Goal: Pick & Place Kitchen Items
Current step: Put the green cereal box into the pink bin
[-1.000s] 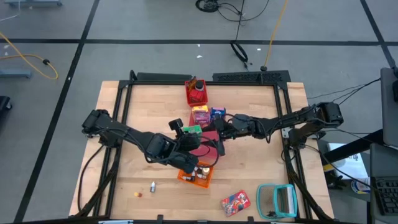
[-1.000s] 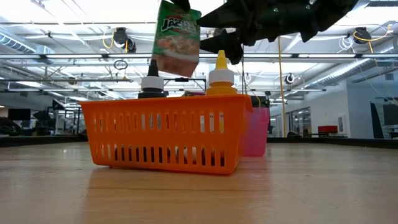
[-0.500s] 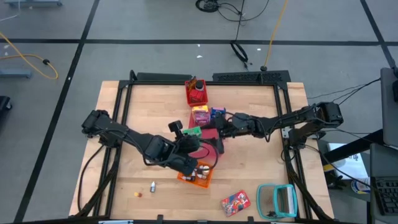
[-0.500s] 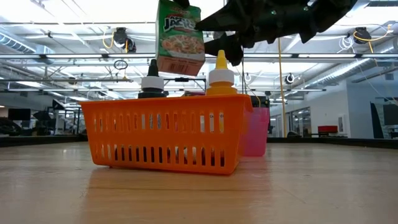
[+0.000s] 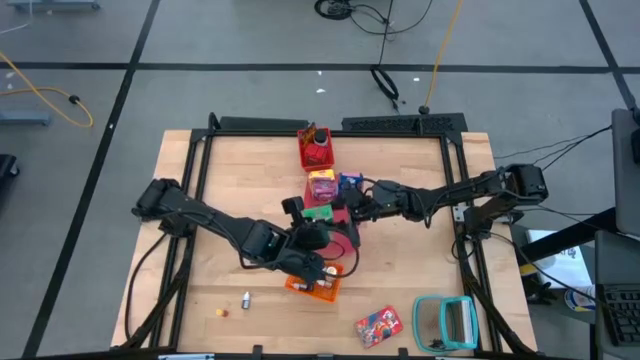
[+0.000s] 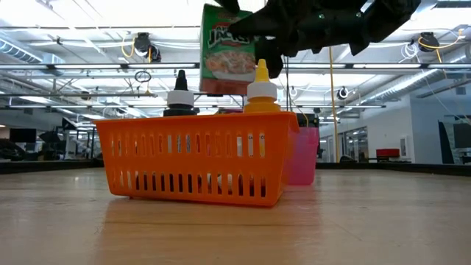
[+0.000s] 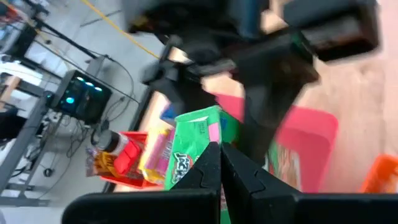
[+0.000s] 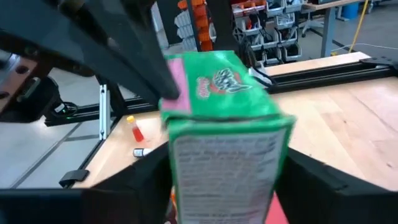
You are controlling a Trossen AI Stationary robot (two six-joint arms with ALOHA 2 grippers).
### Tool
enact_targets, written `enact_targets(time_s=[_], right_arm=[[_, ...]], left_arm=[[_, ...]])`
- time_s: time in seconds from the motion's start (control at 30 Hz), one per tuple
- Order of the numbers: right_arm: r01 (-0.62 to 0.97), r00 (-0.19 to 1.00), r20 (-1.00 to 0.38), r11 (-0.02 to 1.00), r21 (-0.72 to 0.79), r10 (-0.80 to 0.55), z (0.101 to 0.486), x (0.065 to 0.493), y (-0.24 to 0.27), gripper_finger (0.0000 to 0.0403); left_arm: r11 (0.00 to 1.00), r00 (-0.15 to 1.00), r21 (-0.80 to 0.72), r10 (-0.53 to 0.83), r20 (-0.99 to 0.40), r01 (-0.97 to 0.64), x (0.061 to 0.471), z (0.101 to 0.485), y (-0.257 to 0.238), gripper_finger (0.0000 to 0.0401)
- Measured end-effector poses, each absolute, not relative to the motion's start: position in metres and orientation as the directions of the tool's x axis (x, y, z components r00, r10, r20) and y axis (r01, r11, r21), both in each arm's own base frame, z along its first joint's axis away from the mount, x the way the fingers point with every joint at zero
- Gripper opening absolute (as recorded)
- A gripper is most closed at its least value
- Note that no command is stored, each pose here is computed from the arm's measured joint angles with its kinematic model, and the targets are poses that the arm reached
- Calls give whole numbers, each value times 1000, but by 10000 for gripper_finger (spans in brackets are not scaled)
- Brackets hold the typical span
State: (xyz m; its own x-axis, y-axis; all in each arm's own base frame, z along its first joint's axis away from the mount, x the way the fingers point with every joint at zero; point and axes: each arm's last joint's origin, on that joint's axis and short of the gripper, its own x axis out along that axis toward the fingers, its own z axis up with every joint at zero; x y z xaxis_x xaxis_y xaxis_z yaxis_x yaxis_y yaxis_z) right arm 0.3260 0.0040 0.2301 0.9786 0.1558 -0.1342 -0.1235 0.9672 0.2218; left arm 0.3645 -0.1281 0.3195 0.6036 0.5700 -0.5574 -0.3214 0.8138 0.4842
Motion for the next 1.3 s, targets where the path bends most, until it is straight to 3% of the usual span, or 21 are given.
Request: enact_targets(time_s=[0.37, 0.47, 0.6, 0.87, 1.1, 1.3], right_arm=[[-159, 970, -151, 966, 203, 191, 228, 326, 7, 52], [-158, 969, -158, 969, 192, 190, 229, 324, 7, 47], [-143, 967, -185, 972, 186, 177, 227, 324, 3, 49], [-125, 958, -236, 977, 173, 164, 222, 323, -2, 49], [-112, 957, -254, 986, 128, 141, 223, 315, -7, 55], [-3, 973, -231, 998, 62, 18, 223, 287, -11, 52]], left_arm=[[833, 596, 450, 548, -586, -323, 364, 320, -124, 0], [825, 587, 459, 560, -585, -329, 363, 321, -122, 2], [750, 551, 481, 660, -511, -454, 345, 335, -116, 1], [715, 518, 371, 691, -505, -592, 320, 353, -107, 7], [720, 506, 341, 677, -534, -604, 314, 341, -118, 7], [719, 499, 321, 672, -548, -617, 308, 321, -129, 8]])
